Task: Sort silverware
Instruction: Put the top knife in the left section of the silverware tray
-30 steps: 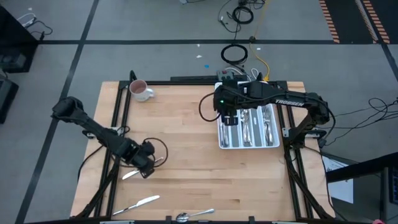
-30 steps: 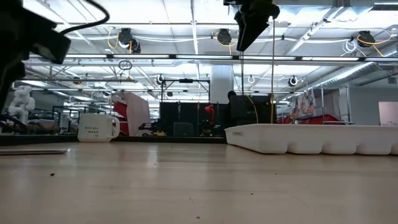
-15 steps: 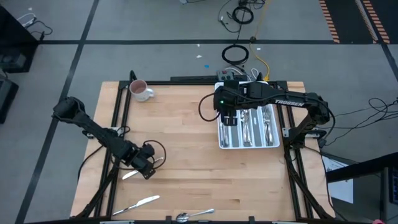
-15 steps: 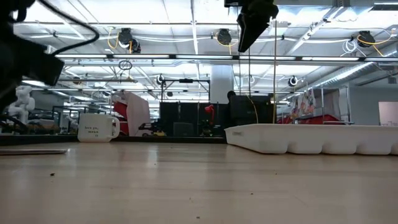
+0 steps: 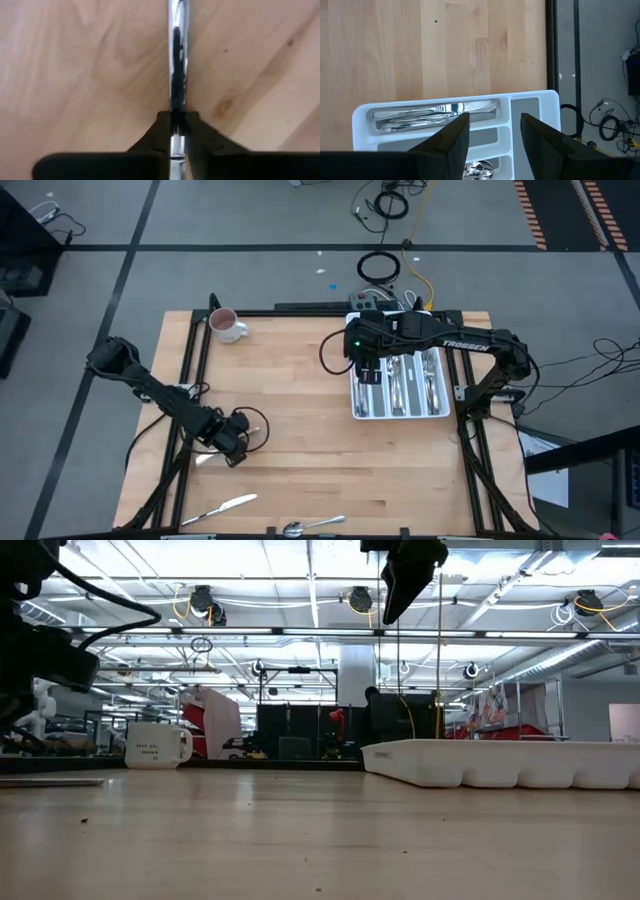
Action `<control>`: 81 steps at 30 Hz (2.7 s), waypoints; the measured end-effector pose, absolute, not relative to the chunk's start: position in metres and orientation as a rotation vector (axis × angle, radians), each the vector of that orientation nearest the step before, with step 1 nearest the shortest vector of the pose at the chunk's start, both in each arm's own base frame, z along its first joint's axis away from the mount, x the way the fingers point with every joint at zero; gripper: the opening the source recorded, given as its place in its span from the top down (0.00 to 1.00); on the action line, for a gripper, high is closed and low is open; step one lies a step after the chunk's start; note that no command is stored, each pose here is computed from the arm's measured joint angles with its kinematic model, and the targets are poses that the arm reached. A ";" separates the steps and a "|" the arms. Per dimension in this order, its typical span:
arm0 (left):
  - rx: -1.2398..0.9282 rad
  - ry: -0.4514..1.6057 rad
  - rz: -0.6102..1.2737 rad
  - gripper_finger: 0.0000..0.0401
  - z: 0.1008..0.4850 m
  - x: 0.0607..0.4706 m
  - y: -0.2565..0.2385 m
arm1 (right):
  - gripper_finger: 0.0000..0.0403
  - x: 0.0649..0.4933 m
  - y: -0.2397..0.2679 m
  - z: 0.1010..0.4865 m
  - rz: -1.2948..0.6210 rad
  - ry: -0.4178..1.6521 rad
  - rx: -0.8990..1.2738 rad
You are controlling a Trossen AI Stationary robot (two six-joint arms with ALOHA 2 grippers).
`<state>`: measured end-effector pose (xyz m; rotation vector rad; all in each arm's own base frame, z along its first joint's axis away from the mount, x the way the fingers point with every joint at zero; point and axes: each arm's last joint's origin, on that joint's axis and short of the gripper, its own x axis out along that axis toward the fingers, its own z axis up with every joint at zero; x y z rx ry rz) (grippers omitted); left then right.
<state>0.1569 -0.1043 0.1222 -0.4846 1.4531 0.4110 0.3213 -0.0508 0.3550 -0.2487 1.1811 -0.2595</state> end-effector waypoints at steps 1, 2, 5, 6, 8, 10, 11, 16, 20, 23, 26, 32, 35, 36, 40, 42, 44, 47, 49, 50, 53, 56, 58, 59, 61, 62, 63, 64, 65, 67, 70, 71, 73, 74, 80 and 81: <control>-0.481 1.452 0.410 0.93 0.122 0.157 -0.104 | 0.59 0.321 -0.051 0.355 -0.260 1.181 -0.247; -0.485 1.450 0.409 0.94 0.122 0.157 -0.104 | 0.59 0.321 -0.051 0.355 -0.262 1.180 -0.244; -0.520 1.429 0.397 0.98 0.125 0.162 -0.104 | 0.59 0.321 -0.051 0.355 -0.270 1.178 -0.233; -0.528 1.421 0.393 0.99 0.126 0.164 -0.105 | 0.59 0.321 -0.051 0.355 -0.270 1.178 -0.233; -0.535 1.401 0.395 1.00 0.130 0.168 -0.103 | 0.59 0.321 -0.051 0.355 -0.271 1.178 -0.233; -0.544 1.378 0.389 1.00 0.135 0.174 -0.102 | 0.59 0.321 -0.051 0.355 -0.271 1.178 -0.233; -0.549 1.364 0.394 1.00 0.137 0.178 -0.100 | 0.59 0.321 -0.051 0.355 -0.271 1.178 -0.233; -0.573 1.263 0.405 1.00 0.140 0.193 -0.088 | 0.59 0.322 -0.051 0.355 -0.271 1.176 -0.233; -0.598 1.164 0.402 1.00 0.143 0.208 -0.073 | 0.59 0.322 -0.051 0.355 -0.271 1.175 -0.233; -0.610 1.084 0.415 1.00 0.146 0.219 -0.059 | 0.59 0.322 -0.051 0.355 -0.271 1.175 -0.233; -0.623 1.010 0.413 1.00 0.150 0.229 -0.046 | 0.59 0.322 -0.051 0.355 -0.272 1.171 -0.232; -0.597 0.920 0.441 1.00 0.176 0.250 -0.024 | 0.59 0.326 -0.051 0.357 -0.261 1.118 -0.219; -0.564 1.030 0.493 1.00 0.195 0.249 -0.022 | 0.59 0.331 -0.049 0.359 -0.196 1.065 -0.158; -0.544 1.086 0.504 1.00 0.201 0.246 -0.024 | 0.59 0.332 -0.048 0.360 -0.177 1.047 -0.138; -0.521 1.347 0.522 0.97 0.217 0.227 -0.036 | 0.59 0.337 -0.047 0.361 -0.160 0.999 -0.128; -0.545 1.435 0.524 0.92 0.218 0.215 -0.047 | 0.59 0.338 -0.047 0.360 -0.160 1.001 -0.128; -0.572 1.465 0.514 0.87 0.218 0.206 -0.062 | 0.59 0.340 -0.047 0.357 -0.160 1.009 -0.128; -0.616 1.454 0.516 0.76 0.216 0.195 -0.087 | 0.59 0.341 -0.048 0.353 -0.159 1.018 -0.128; -0.654 1.441 0.528 0.68 0.214 0.189 -0.102 | 0.59 0.342 -0.048 0.348 -0.156 1.021 -0.128; -0.670 1.437 0.539 0.64 0.212 0.186 -0.108 | 0.59 0.342 -0.048 0.345 -0.151 1.030 -0.126; -0.727 1.418 0.594 0.51 0.206 0.177 -0.121 | 0.59 0.343 -0.048 0.335 -0.131 1.048 -0.120; -0.777 1.404 0.640 0.40 0.201 0.172 -0.129 | 0.59 0.344 -0.048 0.324 -0.122 1.061 -0.128; -0.788 1.405 0.659 0.33 0.198 0.172 -0.132 | 0.59 0.344 -0.048 0.319 -0.120 1.073 -0.130; -0.785 1.409 0.669 0.30 0.196 0.173 -0.132 | 0.59 0.344 -0.048 0.316 -0.119 1.069 -0.131; -0.782 1.418 0.669 0.26 0.191 0.176 -0.135 | 0.59 0.344 -0.048 0.313 -0.118 1.079 -0.130; -0.780 1.421 0.656 0.25 0.189 0.179 -0.136 | 0.59 0.343 -0.048 0.311 -0.119 1.088 -0.127; -0.780 1.428 0.642 0.24 0.186 0.181 -0.138 | 0.59 0.343 -0.048 0.310 -0.118 1.092 -0.127; -0.781 1.434 0.632 0.23 0.183 0.184 -0.140 | 0.59 0.343 -0.048 0.309 -0.119 1.091 -0.126; -0.773 1.437 0.620 0.23 0.179 0.187 -0.141 | 0.59 0.343 -0.048 0.309 -0.119 1.092 -0.126; -0.744 1.448 0.604 0.23 0.171 0.192 -0.144 | 0.59 0.343 -0.047 0.309 -0.120 1.096 -0.123; -0.668 1.503 0.627 0.23 0.156 0.197 -0.143 | 0.59 0.343 -0.047 0.308 -0.125 1.096 -0.115; -0.641 1.533 0.629 0.23 0.151 0.198 -0.142 | 0.59 0.343 -0.047 0.308 -0.125 1.097 -0.114; -0.603 1.578 0.618 0.23 0.141 0.202 -0.142 | 0.59 0.343 -0.047 0.308 -0.125 1.098 -0.114; -0.598 1.591 0.600 0.23 0.137 0.204 -0.142 | 0.59 0.343 -0.047 0.308 -0.125 1.098 -0.114; -0.546 1.630 0.509 0.27 0.119 0.210 -0.138 | 0.59 0.342 -0.047 0.308 -0.127 1.099 -0.111; -0.548 1.634 0.503 0.29 0.117 0.208 -0.136 | 0.59 0.342 -0.047 0.308 -0.128 1.100 -0.109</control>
